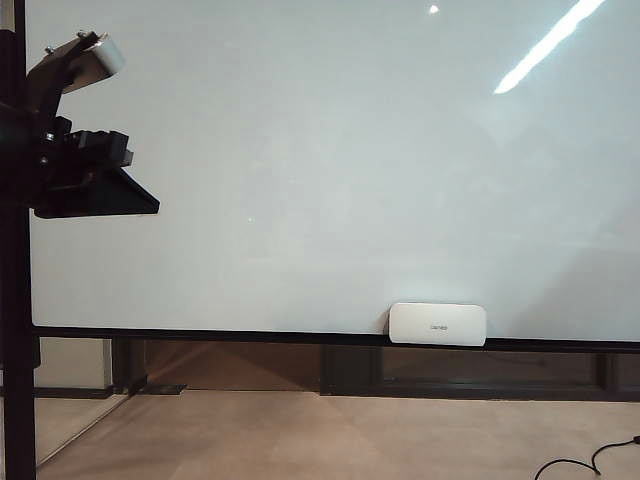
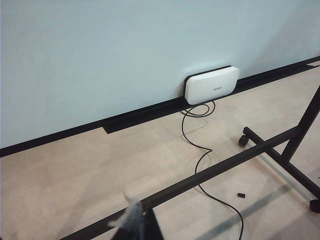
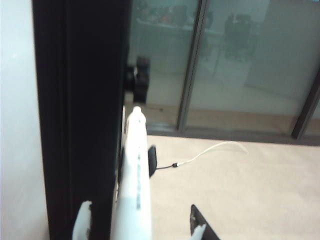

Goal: Reach to the right to find the marker pen, pick it up, and write the number 20 on the whiteboard.

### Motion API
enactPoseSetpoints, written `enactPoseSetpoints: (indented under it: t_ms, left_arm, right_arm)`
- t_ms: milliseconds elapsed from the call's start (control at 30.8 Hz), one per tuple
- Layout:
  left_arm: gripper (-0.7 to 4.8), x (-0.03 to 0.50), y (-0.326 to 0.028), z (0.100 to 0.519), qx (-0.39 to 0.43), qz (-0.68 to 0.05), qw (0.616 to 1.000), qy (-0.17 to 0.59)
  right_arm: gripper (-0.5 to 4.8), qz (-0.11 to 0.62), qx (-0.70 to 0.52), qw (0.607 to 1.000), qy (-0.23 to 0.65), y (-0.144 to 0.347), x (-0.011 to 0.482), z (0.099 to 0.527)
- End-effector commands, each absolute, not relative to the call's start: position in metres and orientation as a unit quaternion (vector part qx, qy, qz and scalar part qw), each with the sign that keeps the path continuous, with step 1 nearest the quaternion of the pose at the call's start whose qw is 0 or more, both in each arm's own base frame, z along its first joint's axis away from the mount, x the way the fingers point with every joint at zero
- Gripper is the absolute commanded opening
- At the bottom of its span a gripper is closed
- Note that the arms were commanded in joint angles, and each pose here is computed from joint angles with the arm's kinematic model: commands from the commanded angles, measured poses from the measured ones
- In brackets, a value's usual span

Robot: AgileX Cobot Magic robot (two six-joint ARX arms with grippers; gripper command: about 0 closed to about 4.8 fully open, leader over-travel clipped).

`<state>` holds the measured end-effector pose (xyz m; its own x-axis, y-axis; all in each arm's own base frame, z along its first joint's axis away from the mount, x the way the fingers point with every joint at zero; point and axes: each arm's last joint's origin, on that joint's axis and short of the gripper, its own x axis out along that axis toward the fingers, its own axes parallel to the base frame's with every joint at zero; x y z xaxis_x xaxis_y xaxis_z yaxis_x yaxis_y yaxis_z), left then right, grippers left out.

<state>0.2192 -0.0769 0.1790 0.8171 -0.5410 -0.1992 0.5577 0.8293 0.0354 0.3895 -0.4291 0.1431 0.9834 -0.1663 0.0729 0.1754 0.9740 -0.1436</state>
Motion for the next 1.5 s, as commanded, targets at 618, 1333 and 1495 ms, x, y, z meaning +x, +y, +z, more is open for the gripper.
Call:
enactPoseSetpoints:
  t_ms: [618, 1333, 1495]
  left_arm:
    - [-0.04, 0.2199, -0.0773, 0.1818, 0.046, -0.288, 0.953, 0.082]
    - [-0.04, 0.2199, -0.0773, 0.1818, 0.046, -0.288, 0.953, 0.082]
    - [-0.04, 0.2199, -0.0773, 0.1818, 0.046, -0.288, 0.953, 0.082]
  right_arm:
    - [2.42, -0.084, -0.081, 0.992, -0.040, -0.4255, 0.3942, 0.1497]
    - [0.40, -0.100, -0.088, 0.990, -0.049, -0.4214, 0.3992, 0.1521]
    - [-0.01, -0.099, -0.087, 0.990, -0.049, -0.4211, 0.3995, 0.1520]
